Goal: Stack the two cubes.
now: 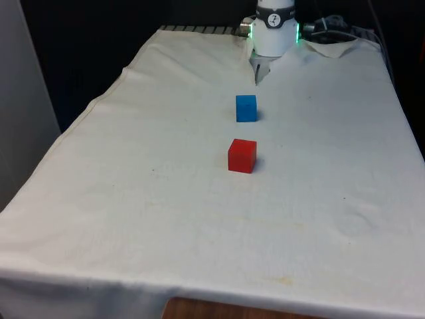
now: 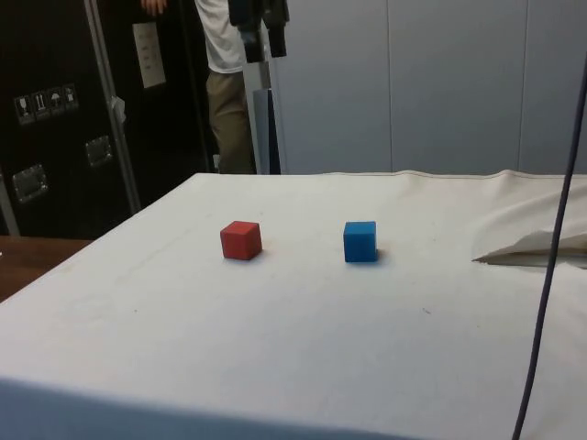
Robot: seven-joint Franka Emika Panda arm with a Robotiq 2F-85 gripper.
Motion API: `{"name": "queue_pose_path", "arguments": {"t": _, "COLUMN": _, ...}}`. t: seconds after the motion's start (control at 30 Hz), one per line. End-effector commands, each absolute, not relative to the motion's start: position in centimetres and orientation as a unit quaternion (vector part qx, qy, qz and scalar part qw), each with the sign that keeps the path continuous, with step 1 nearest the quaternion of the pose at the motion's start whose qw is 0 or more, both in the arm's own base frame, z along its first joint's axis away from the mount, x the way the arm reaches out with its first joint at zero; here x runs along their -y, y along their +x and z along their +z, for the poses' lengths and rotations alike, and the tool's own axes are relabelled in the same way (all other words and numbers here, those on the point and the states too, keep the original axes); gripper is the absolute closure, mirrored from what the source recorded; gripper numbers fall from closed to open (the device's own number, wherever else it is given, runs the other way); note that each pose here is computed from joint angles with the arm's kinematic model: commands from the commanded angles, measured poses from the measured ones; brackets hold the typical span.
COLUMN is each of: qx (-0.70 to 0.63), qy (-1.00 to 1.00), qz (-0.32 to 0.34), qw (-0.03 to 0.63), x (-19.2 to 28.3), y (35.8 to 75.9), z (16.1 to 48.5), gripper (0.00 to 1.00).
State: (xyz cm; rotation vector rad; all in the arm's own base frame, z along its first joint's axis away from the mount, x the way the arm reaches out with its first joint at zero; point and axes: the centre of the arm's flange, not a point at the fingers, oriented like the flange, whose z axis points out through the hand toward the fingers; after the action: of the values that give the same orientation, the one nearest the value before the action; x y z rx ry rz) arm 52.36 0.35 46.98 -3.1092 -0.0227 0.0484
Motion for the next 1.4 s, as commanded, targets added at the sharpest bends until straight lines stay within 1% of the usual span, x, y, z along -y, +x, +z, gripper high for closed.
{"name": "queue_pose_path", "arguments": {"t": 0.0, "qx": 0.007, "qy": -1.0, "qz": 0.008, "qw": 0.015, "x": -0.3, "y": 51.7, "z": 47.0, "gripper": 0.0}}
{"name": "queue_pose_path", "arguments": {"t": 0.03, "qx": 0.007, "qy": -1.0, "qz": 0.016, "qw": 0.016, "x": -0.3, "y": 52.0, "z": 46.9, "gripper": 0.0}}
{"name": "queue_pose_path", "arguments": {"t": 0.2, "qx": 0.007, "qy": -1.0, "qz": 0.003, "qw": 0.017, "x": -0.3, "y": 50.3, "z": 46.4, "gripper": 0.0}}
{"name": "queue_pose_path", "arguments": {"t": 0.6, "qx": 0.007, "qy": -1.0, "qz": -0.003, "qw": 0.022, "x": 0.5, "y": 48.2, "z": 44.6, "gripper": 0.0}}
{"name": "queue_pose_path", "arguments": {"t": 0.63, "qx": 0.007, "qy": -1.0, "qz": 0.004, "qw": 0.021, "x": 0.3, "y": 48.6, "z": 44.6, "gripper": 0.0}}
{"name": "queue_pose_path", "arguments": {"t": 0.73, "qx": 0.008, "qy": -1.0, "qz": -0.008, "qw": 0.025, "x": 0.8, "y": 47.2, "z": 43.9, "gripper": 0.0}}
{"name": "queue_pose_path", "arguments": {"t": 0.93, "qx": 0.012, "qy": -0.999, "qz": -0.015, "qw": 0.029, "x": 1.5, "y": 45.8, "z": 42.8, "gripper": 0.0}}
{"name": "queue_pose_path", "arguments": {"t": 1.17, "qx": 0.02, "qy": -0.999, "qz": -0.019, "qw": 0.034, "x": 2.4, "y": 44.3, "z": 41.6, "gripper": 0.0}}
{"name": "queue_pose_path", "arguments": {"t": 1.2, "qx": 0.019, "qy": -0.999, "qz": -0.013, "qw": 0.031, "x": 2.3, "y": 44.6, "z": 41.6, "gripper": 0.0}}
{"name": "queue_pose_path", "arguments": {"t": 1.23, "qx": 0.021, "qy": -0.999, "qz": -0.018, "qw": 0.036, "x": 2.8, "y": 43.8, "z": 41.3, "gripper": 0.0}}
{"name": "queue_pose_path", "arguments": {"t": 1.37, "qx": 0.028, "qy": -0.999, "qz": -0.018, "qw": 0.038, "x": 3.6, "y": 43.0, "z": 40.4, "gripper": 0.0}}
